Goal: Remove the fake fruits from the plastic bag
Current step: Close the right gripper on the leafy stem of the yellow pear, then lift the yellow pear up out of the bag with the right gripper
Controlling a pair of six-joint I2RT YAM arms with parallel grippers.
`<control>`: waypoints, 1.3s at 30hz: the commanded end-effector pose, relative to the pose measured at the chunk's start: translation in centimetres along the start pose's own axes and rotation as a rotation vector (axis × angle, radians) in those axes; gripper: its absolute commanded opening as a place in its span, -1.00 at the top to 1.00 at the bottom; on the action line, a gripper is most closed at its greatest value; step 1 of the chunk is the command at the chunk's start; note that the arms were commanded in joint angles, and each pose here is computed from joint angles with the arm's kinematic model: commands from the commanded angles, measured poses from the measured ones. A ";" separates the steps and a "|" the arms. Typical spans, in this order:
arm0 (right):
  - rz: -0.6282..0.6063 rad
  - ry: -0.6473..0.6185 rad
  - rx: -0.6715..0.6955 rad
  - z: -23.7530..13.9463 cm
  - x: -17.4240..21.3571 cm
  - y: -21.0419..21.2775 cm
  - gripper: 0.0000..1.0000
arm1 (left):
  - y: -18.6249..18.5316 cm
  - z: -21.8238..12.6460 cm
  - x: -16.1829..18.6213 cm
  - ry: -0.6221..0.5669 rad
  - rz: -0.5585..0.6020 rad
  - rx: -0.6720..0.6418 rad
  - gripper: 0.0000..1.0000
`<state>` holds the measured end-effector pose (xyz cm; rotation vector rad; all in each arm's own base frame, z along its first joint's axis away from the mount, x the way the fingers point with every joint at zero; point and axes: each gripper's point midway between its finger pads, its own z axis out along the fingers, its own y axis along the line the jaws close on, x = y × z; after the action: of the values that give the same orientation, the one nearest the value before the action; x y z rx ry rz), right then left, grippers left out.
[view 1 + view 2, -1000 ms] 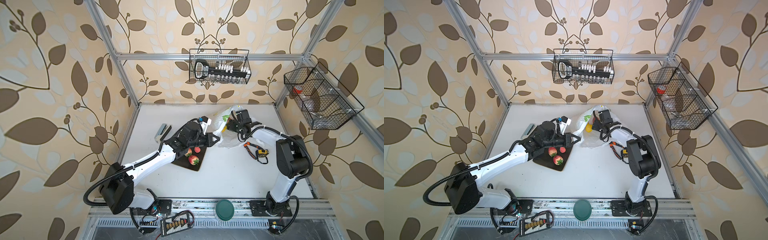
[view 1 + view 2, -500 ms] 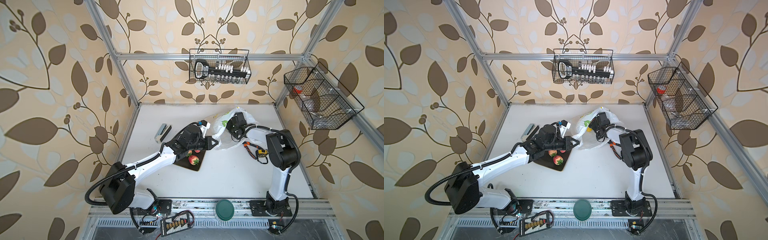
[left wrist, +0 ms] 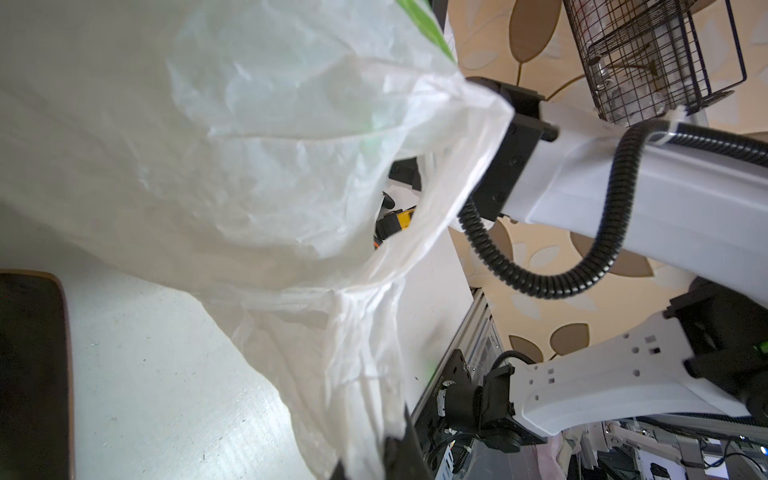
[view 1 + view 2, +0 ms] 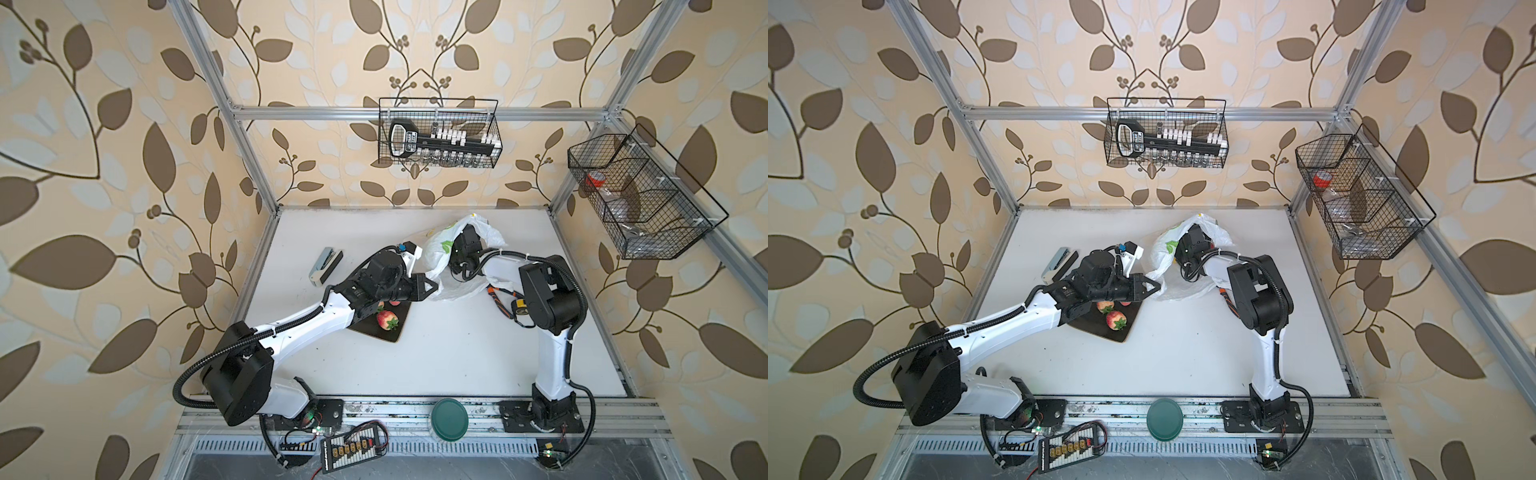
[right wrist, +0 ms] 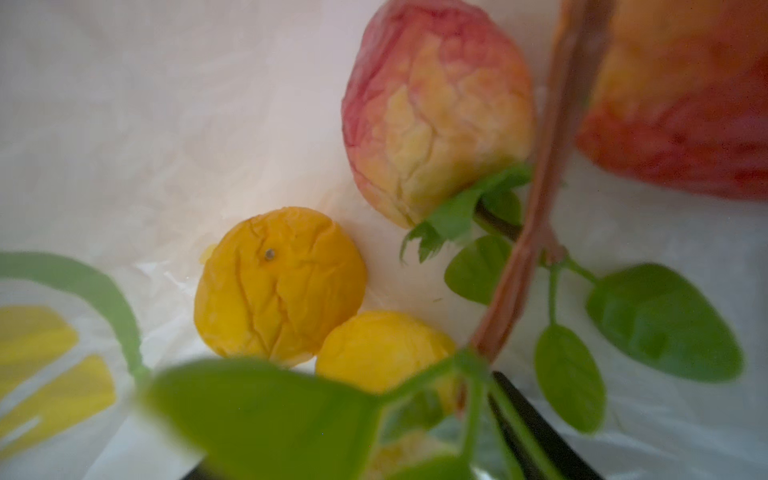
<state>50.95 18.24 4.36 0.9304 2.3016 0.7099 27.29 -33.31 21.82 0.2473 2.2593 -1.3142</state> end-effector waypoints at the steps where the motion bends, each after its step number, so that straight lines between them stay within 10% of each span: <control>1: 0.045 0.000 0.020 1.0 0.0 -0.4 -0.31 | -1.3 -0.2 -1.0 -0.035 0.019 0.029 1.00; 9: -0.008 0.000 -0.011 -0.4 -0.1 0.6 0.08 | -0.9 -0.6 -1.3 -0.060 0.023 -0.004 1.00; 39: -0.748 0.321 -0.359 -16.2 9.2 -0.8 0.04 | 4.4 -1.3 -8.9 -0.255 -0.010 -0.211 1.00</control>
<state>36.49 19.60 11.60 -0.0495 2.4375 0.8589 35.01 -28.56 22.27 -0.0401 2.2025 -1.0134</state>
